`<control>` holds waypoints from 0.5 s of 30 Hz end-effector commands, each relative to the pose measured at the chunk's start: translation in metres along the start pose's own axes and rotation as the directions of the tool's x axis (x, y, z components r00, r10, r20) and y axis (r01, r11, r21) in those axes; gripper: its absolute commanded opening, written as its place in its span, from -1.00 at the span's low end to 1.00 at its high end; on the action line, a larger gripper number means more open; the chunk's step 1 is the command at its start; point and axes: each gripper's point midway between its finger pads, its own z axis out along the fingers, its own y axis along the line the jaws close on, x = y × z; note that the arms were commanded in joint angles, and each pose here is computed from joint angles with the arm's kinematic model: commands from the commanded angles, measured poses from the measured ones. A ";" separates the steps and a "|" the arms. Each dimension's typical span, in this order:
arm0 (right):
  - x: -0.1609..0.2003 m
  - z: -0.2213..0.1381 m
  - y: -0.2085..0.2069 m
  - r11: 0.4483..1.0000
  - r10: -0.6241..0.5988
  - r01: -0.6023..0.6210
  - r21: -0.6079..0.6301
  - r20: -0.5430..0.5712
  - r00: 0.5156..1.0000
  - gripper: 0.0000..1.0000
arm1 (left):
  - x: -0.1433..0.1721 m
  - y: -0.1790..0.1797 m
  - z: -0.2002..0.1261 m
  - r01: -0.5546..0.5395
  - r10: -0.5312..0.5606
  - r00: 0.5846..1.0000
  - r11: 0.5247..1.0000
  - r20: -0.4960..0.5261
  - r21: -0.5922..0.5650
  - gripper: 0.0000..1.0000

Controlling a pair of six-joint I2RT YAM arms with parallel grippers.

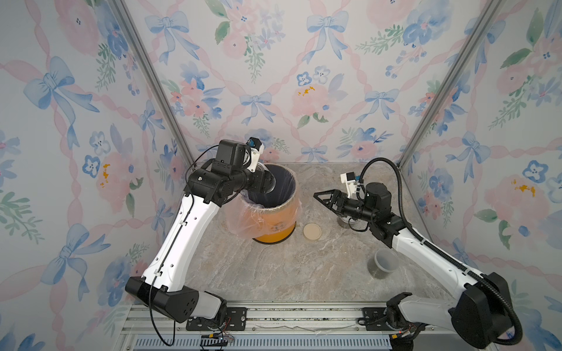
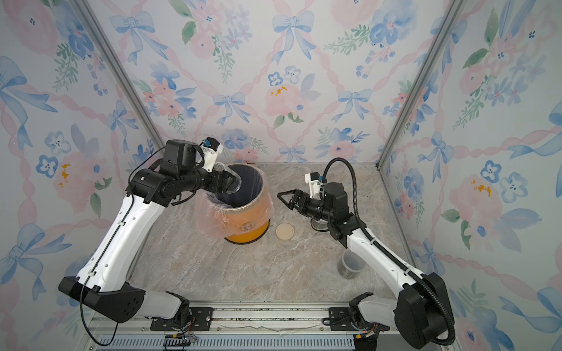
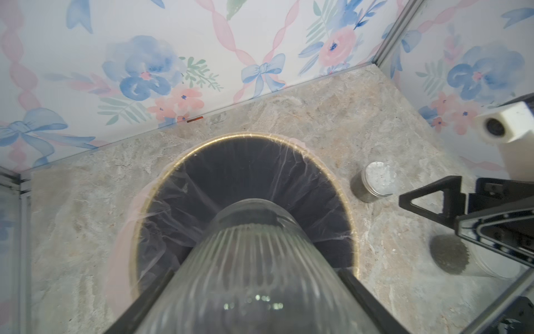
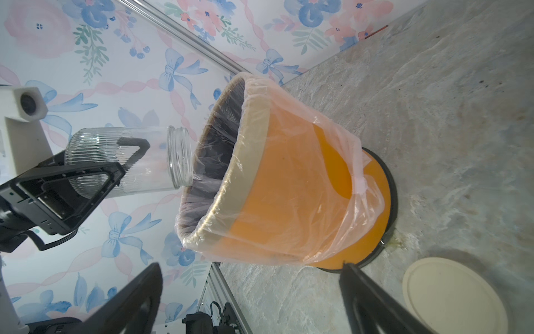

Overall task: Empty moldy tea leaves from jars
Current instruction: Pour the moldy tea leaves from the jar into the trash bin.

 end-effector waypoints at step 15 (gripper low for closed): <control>-0.018 -0.022 0.069 0.982 0.038 -0.020 -0.185 0.093 0.995 0.93 | -0.077 -0.044 -0.100 -0.122 -0.009 0.770 0.979 0.637 0.162 -0.64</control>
